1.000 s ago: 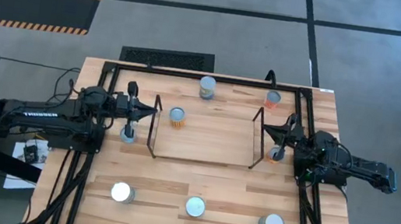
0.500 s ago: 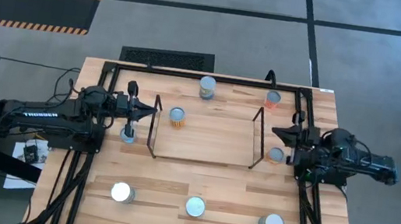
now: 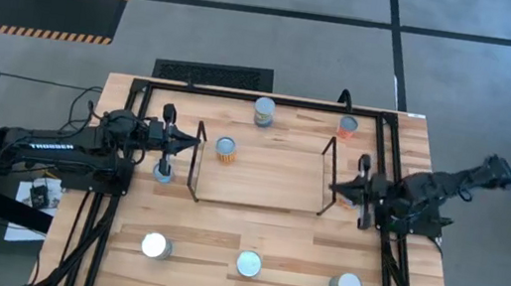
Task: Pick and place cans onto a shelf
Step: Put the tomatoes can on the shelf
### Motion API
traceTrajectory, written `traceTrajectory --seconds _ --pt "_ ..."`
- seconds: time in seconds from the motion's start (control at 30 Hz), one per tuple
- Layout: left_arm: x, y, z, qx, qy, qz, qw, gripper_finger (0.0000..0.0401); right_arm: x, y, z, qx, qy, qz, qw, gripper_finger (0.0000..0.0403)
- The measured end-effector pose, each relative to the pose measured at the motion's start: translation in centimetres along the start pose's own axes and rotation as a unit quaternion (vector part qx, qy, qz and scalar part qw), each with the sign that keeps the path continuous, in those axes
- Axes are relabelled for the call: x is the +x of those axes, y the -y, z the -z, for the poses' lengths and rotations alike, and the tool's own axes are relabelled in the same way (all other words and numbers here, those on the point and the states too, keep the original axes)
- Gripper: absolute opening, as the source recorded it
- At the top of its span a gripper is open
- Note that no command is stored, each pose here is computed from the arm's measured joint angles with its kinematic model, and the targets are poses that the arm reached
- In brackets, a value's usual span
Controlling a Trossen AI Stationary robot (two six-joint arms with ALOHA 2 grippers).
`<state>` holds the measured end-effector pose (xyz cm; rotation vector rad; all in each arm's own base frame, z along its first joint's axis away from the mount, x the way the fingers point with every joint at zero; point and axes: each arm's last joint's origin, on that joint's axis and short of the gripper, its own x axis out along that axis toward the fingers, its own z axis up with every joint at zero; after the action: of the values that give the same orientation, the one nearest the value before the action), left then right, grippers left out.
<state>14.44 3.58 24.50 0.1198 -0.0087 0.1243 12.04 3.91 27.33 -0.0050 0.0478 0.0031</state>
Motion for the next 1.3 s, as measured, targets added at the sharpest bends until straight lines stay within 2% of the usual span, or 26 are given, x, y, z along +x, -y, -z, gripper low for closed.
traceTrajectory --seconds 0.13,0.27,0.4,0.53,0.6,0.73,0.93,1.1,1.3 --pt "0.0 0.0 0.0 0.0 -0.001 0.0 1.0 0.0 0.9 -2.4 -0.9 0.036 -0.067 -0.004 0.997 0.0003" --pt "0.0 0.0 0.0 0.0 -0.001 0.0 1.0 0.0 1.7 -5.0 -1.3 0.088 -0.136 0.02 0.987 0.0004" --pt "0.0 0.0 0.0 0.0 -0.002 0.0 1.0 0.0 2.6 -7.6 -1.1 0.145 -0.203 0.039 0.968 0.0003" --pt "0.0 0.0 0.1 -0.001 -0.005 0.001 1.0 0.0 3.6 -10.0 -0.7 0.196 -0.28 0.068 0.937 0.0004" --pt "0.0 0.0 0.1 -0.001 -0.007 0.001 1.0 0.0 4.0 -11.3 -0.7 0.228 -0.316 0.079 0.918 0.0006" --pt "0.0 0.0 0.3 -0.002 -0.015 0.001 1.0 0.0 4.7 -13.7 -0.5 0.283 -0.398 0.103 0.866 0.0006" --pt "0.0 0.0 0.4 -0.001 -0.024 -0.004 1.0 0.0 5.6 -16.9 -0.5 0.345 -0.504 0.156 0.776 0.0013" --pt "0.0 -0.1 0.4 0.0 -0.025 -0.015 1.0 0.0 6.3 -19.0 -0.1 0.399 -0.549 0.206 0.705 0.0046" --pt "0.0 0.0 0.4 0.0 -0.025 -0.015 1.0 0.0 7.4 -20.8 1.3 0.409 -0.602 0.229 0.646 0.0102"
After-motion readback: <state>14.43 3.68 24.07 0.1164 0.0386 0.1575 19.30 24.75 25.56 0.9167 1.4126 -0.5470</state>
